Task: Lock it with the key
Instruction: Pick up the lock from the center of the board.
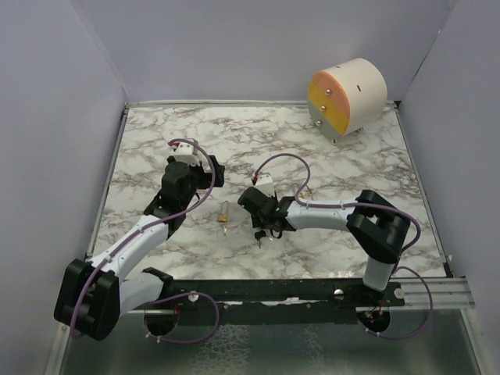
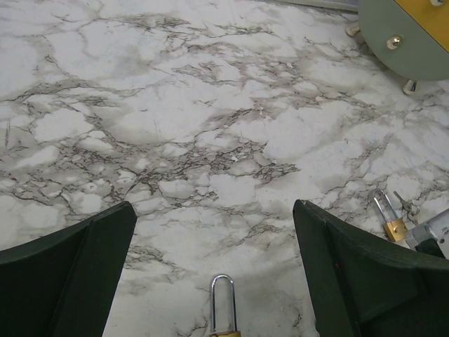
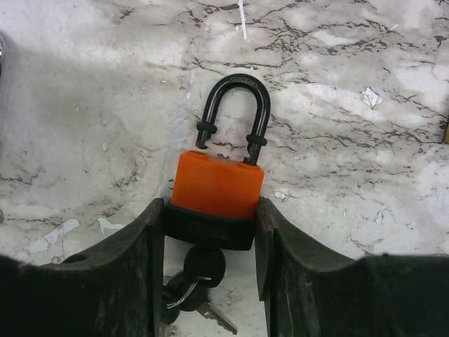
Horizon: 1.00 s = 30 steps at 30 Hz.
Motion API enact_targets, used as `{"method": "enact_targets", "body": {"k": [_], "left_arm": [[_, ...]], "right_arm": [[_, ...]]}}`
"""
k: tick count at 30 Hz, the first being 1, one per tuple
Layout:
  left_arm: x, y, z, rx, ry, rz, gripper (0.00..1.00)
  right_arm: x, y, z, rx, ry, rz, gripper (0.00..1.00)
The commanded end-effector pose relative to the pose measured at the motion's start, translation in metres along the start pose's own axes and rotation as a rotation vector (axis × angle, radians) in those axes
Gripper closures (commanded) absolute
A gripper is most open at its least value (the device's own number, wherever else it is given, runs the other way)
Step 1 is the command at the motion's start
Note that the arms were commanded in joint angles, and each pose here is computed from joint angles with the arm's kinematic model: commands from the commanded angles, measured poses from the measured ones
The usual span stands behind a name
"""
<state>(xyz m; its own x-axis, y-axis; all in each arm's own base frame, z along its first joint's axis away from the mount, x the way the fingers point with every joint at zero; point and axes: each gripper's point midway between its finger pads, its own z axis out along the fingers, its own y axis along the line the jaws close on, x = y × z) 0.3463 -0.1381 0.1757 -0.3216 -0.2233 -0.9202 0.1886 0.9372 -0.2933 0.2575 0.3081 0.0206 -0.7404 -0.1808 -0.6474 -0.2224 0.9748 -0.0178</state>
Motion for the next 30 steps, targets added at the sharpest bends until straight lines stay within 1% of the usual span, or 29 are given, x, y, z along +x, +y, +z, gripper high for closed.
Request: {"method": "enact_targets", "body": {"k": [1,7,12,15,19,22,27,30], "left_arm": [[-0.013,0.002,-0.002,-0.012,-0.053,-0.021,0.01],[-0.013,0.004,0.001,-0.022,-0.045,-0.033,0.01],[-0.020,0.001,0.001,-0.016,-0.058,-0.035,0.01],[-0.029,-0.002,0.000,-0.002,-0.075,-0.022,0.01],[-0.041,-0.006,0.000,0.008,-0.095,-0.015,0.01],[-0.050,-0.011,-0.001,0.025,-0.111,-0.013,0.01],[-0.069,-0.022,-0.003,0.060,-0.136,0.004,0.02],[-0.084,-0.035,-0.005,0.108,-0.151,0.020,0.04]], "right_arm": [[0.046,-0.023,0.007,0.046,0.123,-0.110,0.99],[0.020,-0.018,-0.001,0.004,0.020,-0.119,0.99],[-0.032,-0.018,-0.016,0.035,-0.138,-0.155,0.99],[-0.076,-0.015,-0.037,0.013,-0.296,-0.157,0.99],[-0.134,-0.009,-0.081,-0.090,-0.542,-0.134,0.99],[-0.166,-0.008,-0.111,-0.173,-0.675,-0.134,0.99],[-0.189,-0.007,-0.155,-0.280,-0.875,-0.200,0.99],[-0.196,-0.009,-0.188,-0.348,-1.042,-0.241,0.99]]}}
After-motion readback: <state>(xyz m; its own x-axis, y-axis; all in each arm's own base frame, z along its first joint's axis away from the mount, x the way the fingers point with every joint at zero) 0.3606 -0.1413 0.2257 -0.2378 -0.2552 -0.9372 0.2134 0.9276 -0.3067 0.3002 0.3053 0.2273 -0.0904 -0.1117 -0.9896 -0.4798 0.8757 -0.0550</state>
